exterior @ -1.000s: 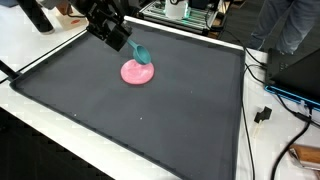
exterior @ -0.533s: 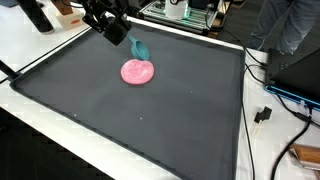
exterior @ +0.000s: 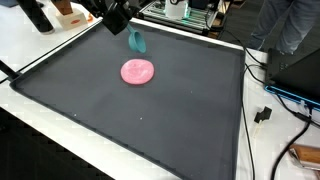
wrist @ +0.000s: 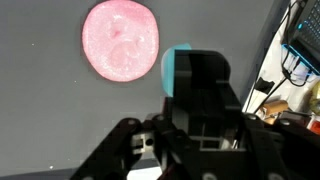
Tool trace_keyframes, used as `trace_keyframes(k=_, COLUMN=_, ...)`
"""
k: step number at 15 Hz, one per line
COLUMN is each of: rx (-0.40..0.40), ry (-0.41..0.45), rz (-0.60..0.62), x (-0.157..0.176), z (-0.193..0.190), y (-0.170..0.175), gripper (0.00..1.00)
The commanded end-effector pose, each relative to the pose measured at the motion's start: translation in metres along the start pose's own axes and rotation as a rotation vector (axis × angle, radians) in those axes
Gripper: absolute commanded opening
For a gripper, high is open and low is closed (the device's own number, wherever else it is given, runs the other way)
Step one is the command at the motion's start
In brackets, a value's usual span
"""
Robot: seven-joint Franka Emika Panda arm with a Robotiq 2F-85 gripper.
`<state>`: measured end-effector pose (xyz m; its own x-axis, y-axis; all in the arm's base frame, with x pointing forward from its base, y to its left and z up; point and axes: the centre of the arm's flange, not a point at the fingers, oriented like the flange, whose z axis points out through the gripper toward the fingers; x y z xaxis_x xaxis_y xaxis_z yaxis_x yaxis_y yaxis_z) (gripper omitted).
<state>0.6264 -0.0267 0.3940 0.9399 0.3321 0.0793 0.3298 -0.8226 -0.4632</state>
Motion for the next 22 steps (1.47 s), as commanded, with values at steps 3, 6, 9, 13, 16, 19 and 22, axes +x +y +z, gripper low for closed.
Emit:
trace_keyframes(k=3, rx=-0.143, ry=-0.037, rz=0.012, x=-0.006, z=-0.014, y=-0.037, gripper=0.25)
trace_keyframes(k=6, rx=-0.211, ry=-0.057, rz=0.005, x=-0.006, z=-0.019, y=-0.051, gripper=0.25)
trace_keyframes(k=9, rx=-0.263, ry=-0.071, rz=0.017, x=-0.006, z=-0.023, y=-0.063, gripper=0.25)
trace_keyframes(k=13, rx=-0.307, ry=-0.067, rz=0.027, x=-0.006, z=-0.028, y=-0.075, gripper=0.25)
trace_keyframes(k=16, rx=-0.348, ry=-0.058, rz=0.035, x=-0.006, z=-0.032, y=-0.080, gripper=0.25)
trace_keyframes(k=19, rx=-0.316, ry=-0.060, rz=0.023, x=0.005, z=-0.034, y=-0.075, gripper=0.50)
trace_keyframes(k=22, rx=-0.318, ry=-0.059, rz=0.024, x=0.005, z=-0.034, y=-0.075, gripper=0.50)
